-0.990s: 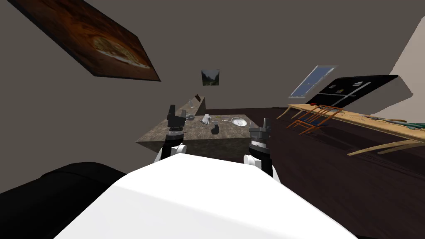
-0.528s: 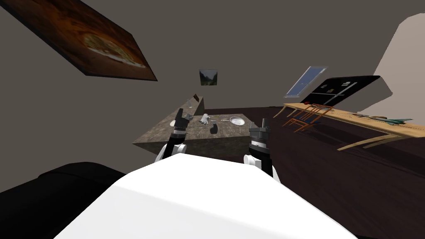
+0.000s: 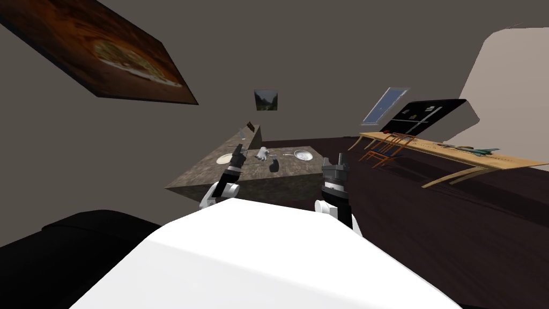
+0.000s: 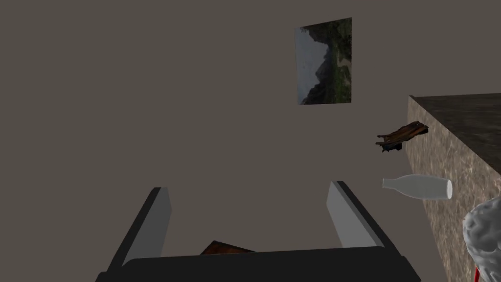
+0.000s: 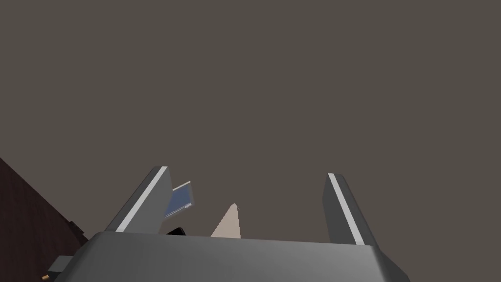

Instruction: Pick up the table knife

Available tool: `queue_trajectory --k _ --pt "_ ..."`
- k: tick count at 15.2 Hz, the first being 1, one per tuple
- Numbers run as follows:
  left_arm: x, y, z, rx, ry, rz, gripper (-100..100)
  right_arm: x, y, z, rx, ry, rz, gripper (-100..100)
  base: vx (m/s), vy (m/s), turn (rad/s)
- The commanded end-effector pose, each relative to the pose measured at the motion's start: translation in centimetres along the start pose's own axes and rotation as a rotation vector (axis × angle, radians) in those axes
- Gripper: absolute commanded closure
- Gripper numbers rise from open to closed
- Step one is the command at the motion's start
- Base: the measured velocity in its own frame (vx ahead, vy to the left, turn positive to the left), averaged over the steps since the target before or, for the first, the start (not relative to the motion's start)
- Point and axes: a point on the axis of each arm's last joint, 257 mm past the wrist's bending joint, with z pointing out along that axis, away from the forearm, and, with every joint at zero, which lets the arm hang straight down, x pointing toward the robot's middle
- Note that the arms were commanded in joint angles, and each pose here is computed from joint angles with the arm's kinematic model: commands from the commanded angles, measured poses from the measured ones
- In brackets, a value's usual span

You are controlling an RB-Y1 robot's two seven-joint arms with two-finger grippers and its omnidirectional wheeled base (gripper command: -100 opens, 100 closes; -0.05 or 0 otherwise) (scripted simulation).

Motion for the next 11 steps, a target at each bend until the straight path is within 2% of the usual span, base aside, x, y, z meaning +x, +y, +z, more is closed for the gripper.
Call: queue_trajectory --k 1,2,3,4,5,6,8,9,11 --pt "0.0 2.2 0.1 -0.055 0.009 0.010 -100 0.0 0.0 0.0 0.000 0.000 0.000 0 -0.020 -0.015 -0.084" --pt "-0.4 3.8 0.4 -0.095 0.023 0.025 -100 0.0 0.0 0.0 0.000 0.000 0.000 0 -0.025 -0.016 -0.108" --pt "-0.5 4.9 0.2 -0.124 0.020 0.025 -100 0.0 0.0 0.0 0.000 0.000 0.000 0 -0.025 -0.016 -0.096" --pt "-0.5 4.9 0.2 -0.125 0.020 0.025 -100 0.0 0.0 0.0 0.000 0.000 0.000 0 -0.019 -0.010 -0.024" --pt "-1.1 6.5 0.5 -0.163 0.032 0.043 -100 0.0 0.0 0.0 0.000 0.000 0.000 0 -0.018 -0.017 -0.085" --pt "-1.3 7.6 0.2 -0.193 0.029 0.043 -100 0.0 0.0 0.0 0.000 0.000 0.000 0 -0.018 -0.018 -0.100" --pt "-1.3 7.7 0.2 -0.199 0.029 0.043 -100 0.0 0.0 0.0 0.000 0.000 0.000 0 -0.012 -0.010 -0.014" --pt "-2.2 10.0 0.3 -0.255 0.035 0.063 -100 0.0 0.0 0.0 0.000 0.000 0.000 0 -0.012 -0.015 -0.093" --pt "-2.3 10.6 0.1 -0.276 0.034 0.063 -100 0.0 0.0 0.0 0.000 0.000 0.000 0 -0.015 -0.015 -0.076"
